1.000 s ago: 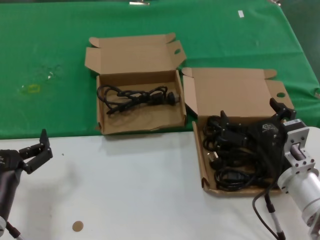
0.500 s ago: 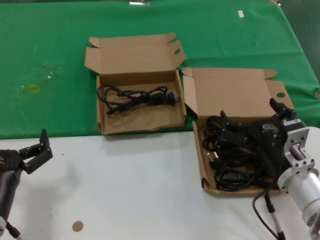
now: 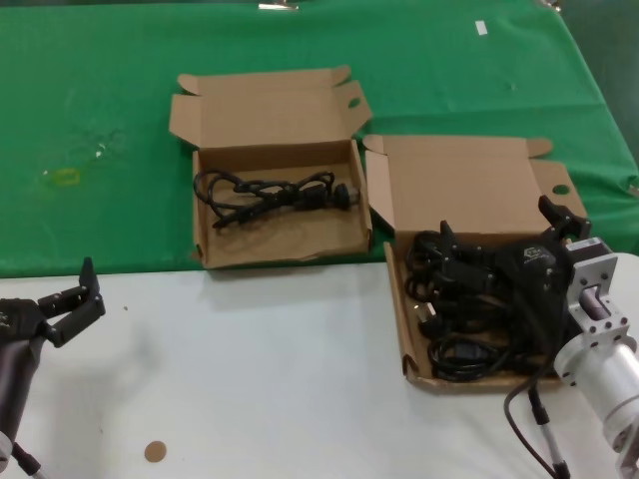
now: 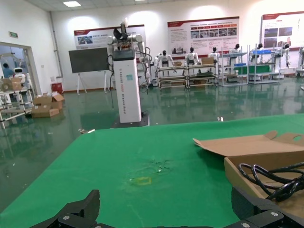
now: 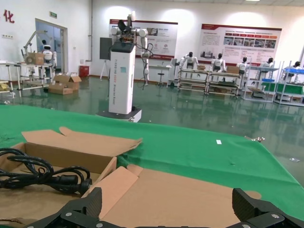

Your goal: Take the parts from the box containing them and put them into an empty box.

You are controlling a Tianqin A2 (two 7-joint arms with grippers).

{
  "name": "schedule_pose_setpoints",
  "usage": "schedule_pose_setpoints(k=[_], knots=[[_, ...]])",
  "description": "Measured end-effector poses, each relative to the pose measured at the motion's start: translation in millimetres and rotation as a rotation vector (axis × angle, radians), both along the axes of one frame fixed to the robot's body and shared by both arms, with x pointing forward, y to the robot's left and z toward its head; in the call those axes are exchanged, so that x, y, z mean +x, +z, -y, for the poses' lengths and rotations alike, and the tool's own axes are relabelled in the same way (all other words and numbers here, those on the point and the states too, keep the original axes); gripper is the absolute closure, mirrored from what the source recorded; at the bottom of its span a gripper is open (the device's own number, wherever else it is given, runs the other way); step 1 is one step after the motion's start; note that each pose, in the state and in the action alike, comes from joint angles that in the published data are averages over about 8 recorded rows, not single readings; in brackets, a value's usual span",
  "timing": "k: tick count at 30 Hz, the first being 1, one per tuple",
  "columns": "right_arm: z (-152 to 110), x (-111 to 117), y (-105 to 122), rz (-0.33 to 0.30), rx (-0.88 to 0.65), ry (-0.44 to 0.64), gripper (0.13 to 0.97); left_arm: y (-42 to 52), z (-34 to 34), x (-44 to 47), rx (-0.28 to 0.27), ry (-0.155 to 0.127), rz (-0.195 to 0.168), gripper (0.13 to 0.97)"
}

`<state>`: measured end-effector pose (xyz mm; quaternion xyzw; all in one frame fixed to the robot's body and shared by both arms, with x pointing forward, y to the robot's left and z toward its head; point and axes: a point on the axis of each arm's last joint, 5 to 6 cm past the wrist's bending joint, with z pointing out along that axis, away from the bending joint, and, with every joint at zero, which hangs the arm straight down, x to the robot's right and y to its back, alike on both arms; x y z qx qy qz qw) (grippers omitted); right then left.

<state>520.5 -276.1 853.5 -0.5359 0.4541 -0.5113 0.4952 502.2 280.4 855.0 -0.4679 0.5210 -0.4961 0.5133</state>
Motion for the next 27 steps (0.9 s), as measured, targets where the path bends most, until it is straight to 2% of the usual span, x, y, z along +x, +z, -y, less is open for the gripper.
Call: schedule_pose_setpoints(k=[27], knots=[[0.0, 0.0, 0.0, 0.0, 0.0, 0.0, 0.13, 0.0, 0.0, 0.0, 0.0, 0.0, 0.0, 0.132]])
